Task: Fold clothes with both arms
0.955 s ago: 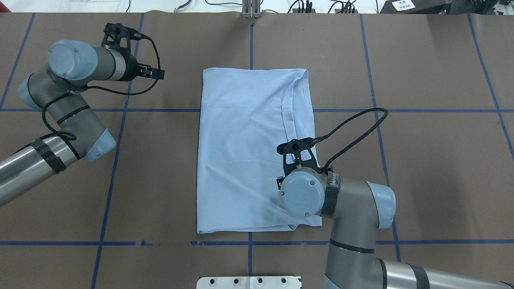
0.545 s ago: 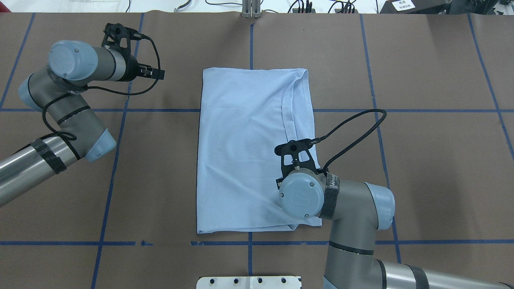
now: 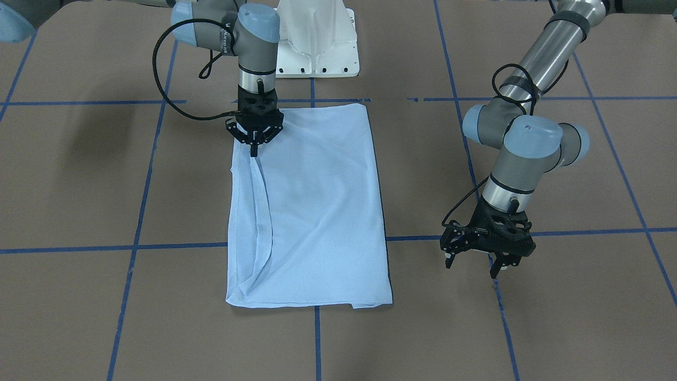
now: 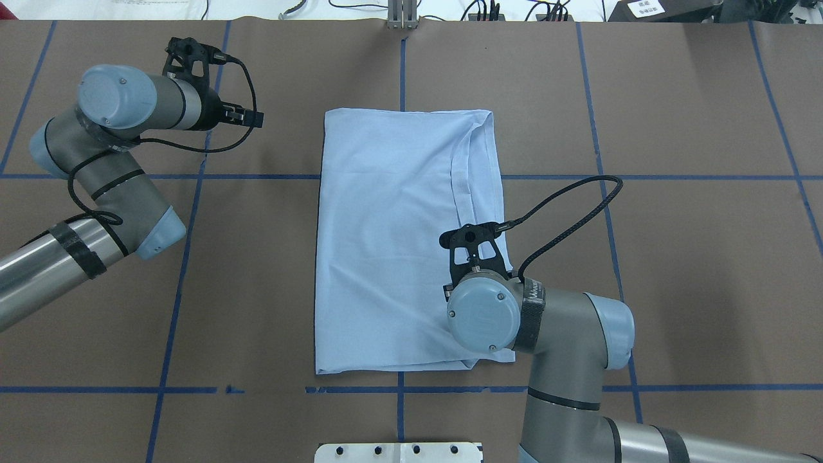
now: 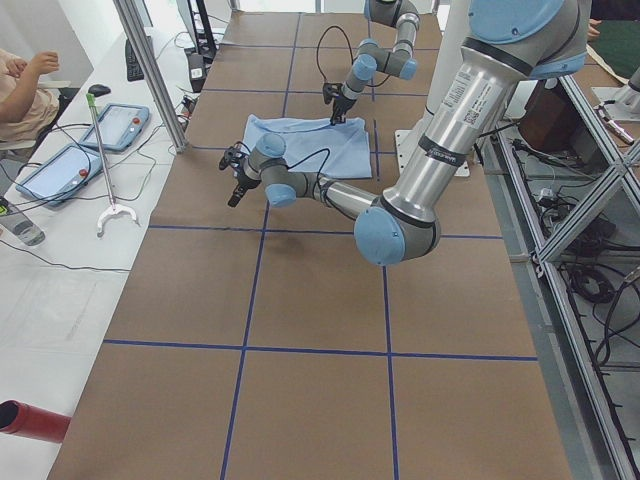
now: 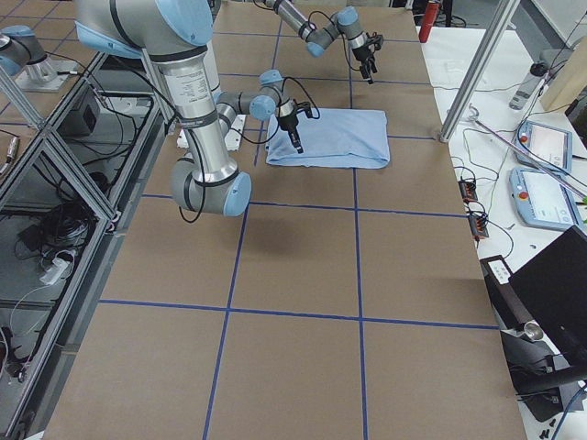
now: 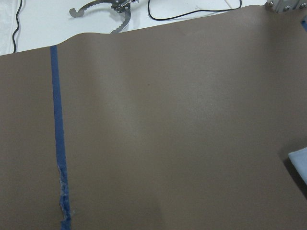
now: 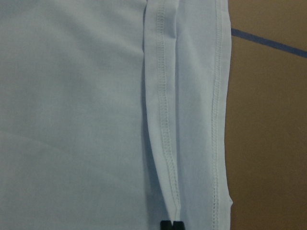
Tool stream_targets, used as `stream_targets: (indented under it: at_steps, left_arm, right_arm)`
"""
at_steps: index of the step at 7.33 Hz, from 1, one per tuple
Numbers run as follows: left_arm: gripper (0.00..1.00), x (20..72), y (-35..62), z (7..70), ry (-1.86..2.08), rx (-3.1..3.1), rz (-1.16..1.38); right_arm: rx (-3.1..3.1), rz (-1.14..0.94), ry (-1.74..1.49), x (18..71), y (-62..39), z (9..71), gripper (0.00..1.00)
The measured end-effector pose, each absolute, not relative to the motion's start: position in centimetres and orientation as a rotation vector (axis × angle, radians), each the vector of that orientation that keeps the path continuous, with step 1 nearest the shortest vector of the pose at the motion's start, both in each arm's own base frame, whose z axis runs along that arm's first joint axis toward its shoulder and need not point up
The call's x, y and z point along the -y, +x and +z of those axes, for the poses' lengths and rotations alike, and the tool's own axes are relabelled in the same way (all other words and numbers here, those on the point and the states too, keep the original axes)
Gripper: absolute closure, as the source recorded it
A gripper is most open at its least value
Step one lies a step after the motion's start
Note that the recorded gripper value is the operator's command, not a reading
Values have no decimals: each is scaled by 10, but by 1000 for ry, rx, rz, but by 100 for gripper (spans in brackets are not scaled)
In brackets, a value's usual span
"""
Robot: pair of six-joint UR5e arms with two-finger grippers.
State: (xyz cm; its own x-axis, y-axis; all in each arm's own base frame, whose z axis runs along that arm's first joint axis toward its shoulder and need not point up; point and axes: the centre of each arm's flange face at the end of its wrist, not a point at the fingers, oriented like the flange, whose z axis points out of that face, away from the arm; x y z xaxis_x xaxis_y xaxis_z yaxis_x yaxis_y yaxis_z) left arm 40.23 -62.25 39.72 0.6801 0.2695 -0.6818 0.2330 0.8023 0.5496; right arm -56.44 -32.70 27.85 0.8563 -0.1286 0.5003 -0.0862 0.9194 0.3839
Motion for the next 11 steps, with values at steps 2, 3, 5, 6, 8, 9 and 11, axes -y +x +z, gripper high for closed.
stream_targets:
  at_steps: [2,3,5,6,8,9,11]
  left_arm:
    - [0,622,402,397,658,-839,22]
    - [0,622,402,397,658,-840,22]
    - [0,622,403,398,658,-839,22]
    - [0,622,403,399,656,-838,22]
    - [0,620,402,400,655,-838,23]
    - [0,620,401,399,657,-840,23]
    - [0,614,399,393,658,-858,16]
  right_arm:
    - [555,5,404,326,-562,277,100]
    - [558,15,403,326,-555,280,100]
    - [548,59,387,320,-533,302,100]
    - [548,94,374,314,-529,309,57]
    - [553,118,361,305,-532,313,0]
    - [563,118,361,304,-532,308,0]
    - [648,144,358,306,-509,273,0]
